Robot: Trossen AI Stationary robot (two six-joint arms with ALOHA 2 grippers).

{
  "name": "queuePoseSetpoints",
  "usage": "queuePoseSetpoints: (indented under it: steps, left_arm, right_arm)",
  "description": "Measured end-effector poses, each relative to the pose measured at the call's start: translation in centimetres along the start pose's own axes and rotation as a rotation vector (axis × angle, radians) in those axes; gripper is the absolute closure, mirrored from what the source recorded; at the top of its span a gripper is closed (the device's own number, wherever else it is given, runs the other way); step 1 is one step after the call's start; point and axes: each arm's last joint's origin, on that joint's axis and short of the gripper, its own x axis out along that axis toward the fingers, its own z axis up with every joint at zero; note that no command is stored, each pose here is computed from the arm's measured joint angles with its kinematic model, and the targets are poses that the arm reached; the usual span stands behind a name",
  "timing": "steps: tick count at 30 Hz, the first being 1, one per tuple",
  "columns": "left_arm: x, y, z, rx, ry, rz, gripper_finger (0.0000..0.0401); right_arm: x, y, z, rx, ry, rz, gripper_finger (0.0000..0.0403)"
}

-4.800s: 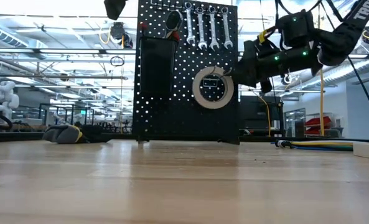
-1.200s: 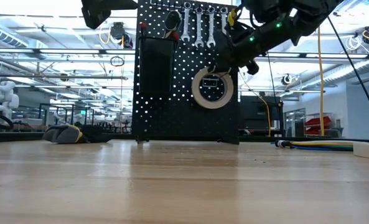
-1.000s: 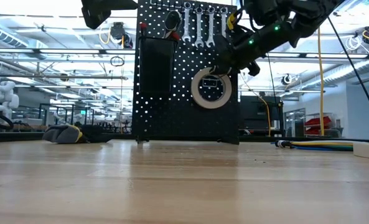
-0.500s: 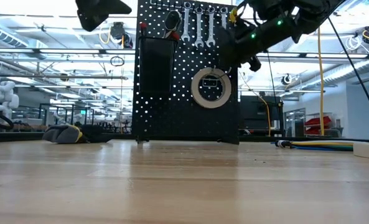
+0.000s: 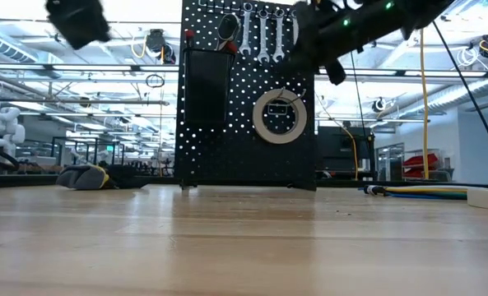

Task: Hang tools onto peg board
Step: Hang the white tape on the peg board

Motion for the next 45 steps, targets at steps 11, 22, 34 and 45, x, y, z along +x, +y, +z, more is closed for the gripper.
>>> queuePoseSetpoints:
  steps: [11, 22, 34, 45]
  left_arm:
    - [-1.7, -1.7, -4.9, 0.137, 0.295, 0.048, 0.0196]
    - [-2.5, -2.7, -7.3, 0.223, 0.417, 0.000, 0.0196]
    - [1.6, -3.1, -10.9, 0.122, 0.453, 0.073, 0.0196]
    - [5.3, -3.9, -14.2, 0.101, 0.583, 0.165, 0.0196]
  right_arm:
    - [-3.3, 6.6, -2.3, 0.146, 0.024, 0.163, 0.0403]
    - [-7.9, 11.2, -5.5, 0.235, 0.115, 0.240, 0.0403]
    - [-9.3, 11.8, -6.9, 0.135, 0.206, 0.258, 0.0403]
    - [-9.5, 11.0, -8.2, 0.019, 0.355, 0.260, 0.0403]
